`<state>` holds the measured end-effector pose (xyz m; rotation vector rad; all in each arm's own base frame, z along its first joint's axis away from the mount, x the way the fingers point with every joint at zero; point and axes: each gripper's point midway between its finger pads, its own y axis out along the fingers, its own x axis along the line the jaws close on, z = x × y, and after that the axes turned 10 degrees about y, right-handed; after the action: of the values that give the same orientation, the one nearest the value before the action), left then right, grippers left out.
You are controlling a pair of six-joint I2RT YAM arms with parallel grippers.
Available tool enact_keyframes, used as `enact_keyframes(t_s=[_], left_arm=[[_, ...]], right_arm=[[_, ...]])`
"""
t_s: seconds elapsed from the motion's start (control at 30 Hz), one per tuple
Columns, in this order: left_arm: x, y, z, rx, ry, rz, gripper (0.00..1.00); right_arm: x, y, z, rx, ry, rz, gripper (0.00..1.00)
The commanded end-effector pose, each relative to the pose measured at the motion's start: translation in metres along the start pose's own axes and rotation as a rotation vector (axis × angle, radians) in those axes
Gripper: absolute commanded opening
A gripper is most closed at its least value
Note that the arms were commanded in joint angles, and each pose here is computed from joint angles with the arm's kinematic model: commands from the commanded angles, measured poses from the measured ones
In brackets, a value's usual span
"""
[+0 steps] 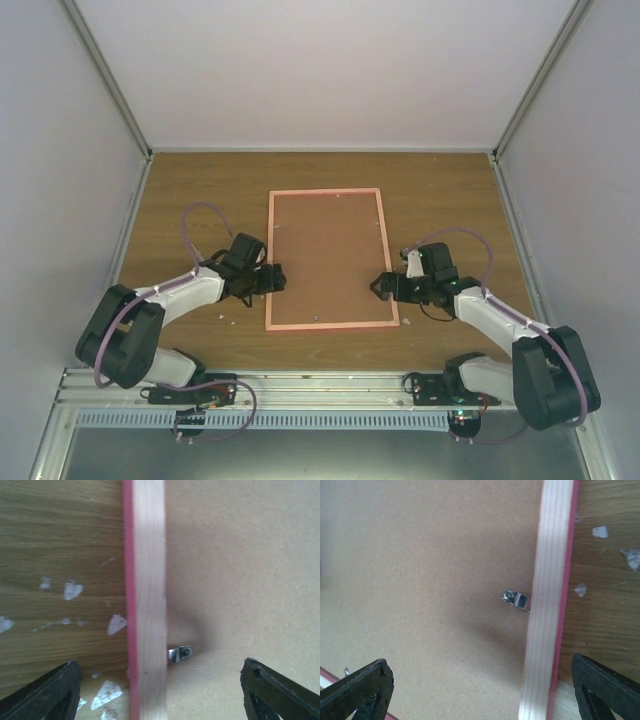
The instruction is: Take the photo out of the frame
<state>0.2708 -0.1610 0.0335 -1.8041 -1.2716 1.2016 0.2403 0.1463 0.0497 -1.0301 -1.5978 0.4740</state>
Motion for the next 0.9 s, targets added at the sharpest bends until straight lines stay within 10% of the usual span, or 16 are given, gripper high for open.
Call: enact_keyframes(t_s=[0.0,0.6,0.87], left_arm=[[0.022,-0.008,0.001,-0.011,-0.012,-0.127,0.90],[0.143,-0.070,-0.050,-0.130,-0.352,-0.462,0.99],[0.192,-0.062,-0.062,-0.062,-0.405,-0.523,0.77]], right_arm=[[-0.002,-0.005,-0.010,-0.056,-0.002,0.039,0.97],[0.012,-0.025,-0.060,-0.265,-0.104,0.065,0.98],[0.012,-0.023,-0.060,-0.280,-0.135,0.055,0.98]])
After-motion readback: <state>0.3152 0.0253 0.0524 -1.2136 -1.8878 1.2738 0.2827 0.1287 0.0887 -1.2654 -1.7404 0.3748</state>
